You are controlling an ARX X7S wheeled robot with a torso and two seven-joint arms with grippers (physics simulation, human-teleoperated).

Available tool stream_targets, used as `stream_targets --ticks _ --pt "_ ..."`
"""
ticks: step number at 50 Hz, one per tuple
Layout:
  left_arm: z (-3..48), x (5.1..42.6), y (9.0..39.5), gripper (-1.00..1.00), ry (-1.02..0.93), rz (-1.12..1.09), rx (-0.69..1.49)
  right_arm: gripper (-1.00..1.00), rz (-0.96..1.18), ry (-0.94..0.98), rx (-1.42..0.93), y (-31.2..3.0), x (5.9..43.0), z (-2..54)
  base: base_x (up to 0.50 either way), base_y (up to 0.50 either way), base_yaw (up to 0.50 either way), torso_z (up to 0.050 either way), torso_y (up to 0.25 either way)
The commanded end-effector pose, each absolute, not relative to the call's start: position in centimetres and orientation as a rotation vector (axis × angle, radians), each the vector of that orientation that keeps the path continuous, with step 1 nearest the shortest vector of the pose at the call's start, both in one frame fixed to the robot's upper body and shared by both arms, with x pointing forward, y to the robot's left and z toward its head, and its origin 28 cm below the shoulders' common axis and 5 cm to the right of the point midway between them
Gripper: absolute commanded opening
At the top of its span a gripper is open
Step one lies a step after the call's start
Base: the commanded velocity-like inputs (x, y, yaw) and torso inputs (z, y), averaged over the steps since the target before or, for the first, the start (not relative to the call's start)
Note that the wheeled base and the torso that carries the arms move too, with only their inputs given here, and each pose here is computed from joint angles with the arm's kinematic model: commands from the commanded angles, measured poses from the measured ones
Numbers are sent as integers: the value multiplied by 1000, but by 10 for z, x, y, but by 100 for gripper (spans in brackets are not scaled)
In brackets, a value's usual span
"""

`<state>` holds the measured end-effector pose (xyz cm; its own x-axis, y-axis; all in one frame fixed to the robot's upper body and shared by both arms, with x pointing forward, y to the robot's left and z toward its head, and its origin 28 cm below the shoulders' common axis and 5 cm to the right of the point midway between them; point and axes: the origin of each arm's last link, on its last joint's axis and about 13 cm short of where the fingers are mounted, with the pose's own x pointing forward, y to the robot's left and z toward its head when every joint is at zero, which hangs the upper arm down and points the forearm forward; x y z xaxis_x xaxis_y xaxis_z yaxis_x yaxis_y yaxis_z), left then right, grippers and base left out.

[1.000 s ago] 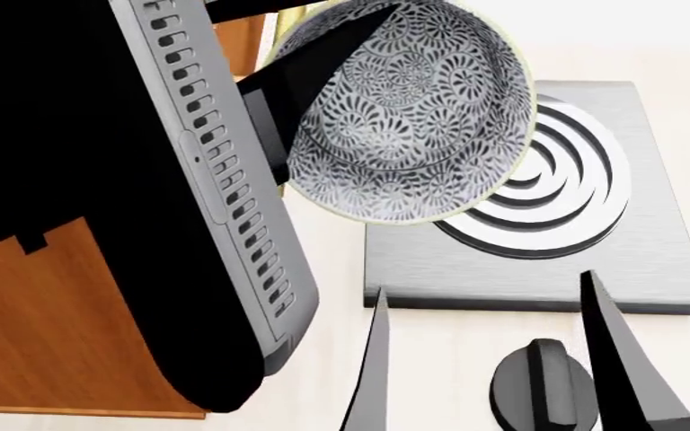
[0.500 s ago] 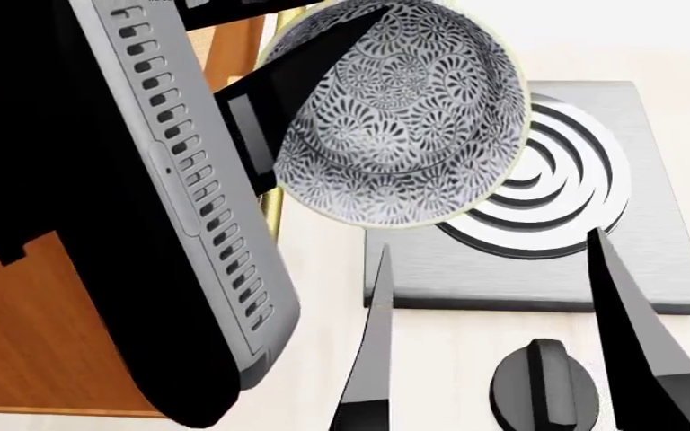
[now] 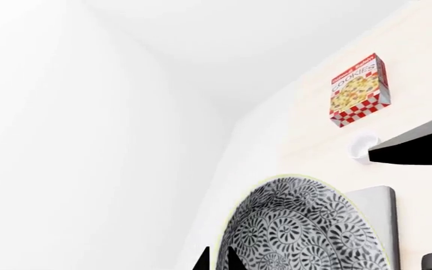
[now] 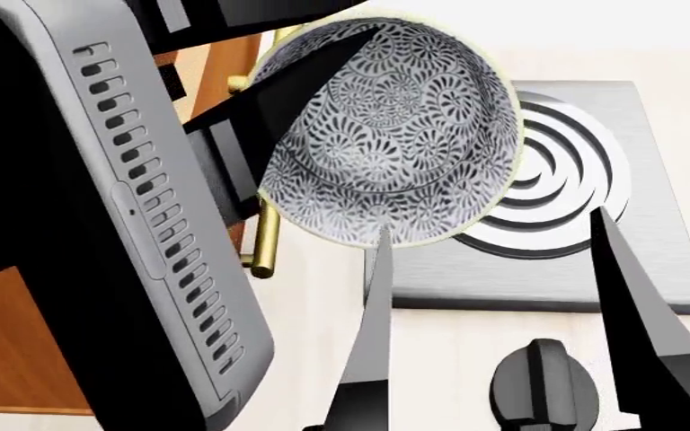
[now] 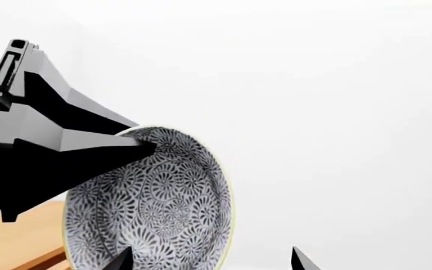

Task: Pick the akita bowl on the wooden cabinet and place it on the plate.

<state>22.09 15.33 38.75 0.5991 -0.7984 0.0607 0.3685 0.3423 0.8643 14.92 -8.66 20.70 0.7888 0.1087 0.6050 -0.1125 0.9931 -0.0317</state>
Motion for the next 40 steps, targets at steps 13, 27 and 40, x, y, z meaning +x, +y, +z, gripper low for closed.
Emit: stream_targets --ticks 13,27,40 --pt "387 212 155 -100 -575 -843 932 100 96 -670 39 -90 156 208 0 0 0 0 0" --pt "383 208 154 -100 -585 -862 938 100 108 -641 42 -87 162 207 0 0 0 1 1" --pt "386 203 155 -100 -595 -872 931 100 103 -620 49 -88 163 205 0 0 0 0 0"
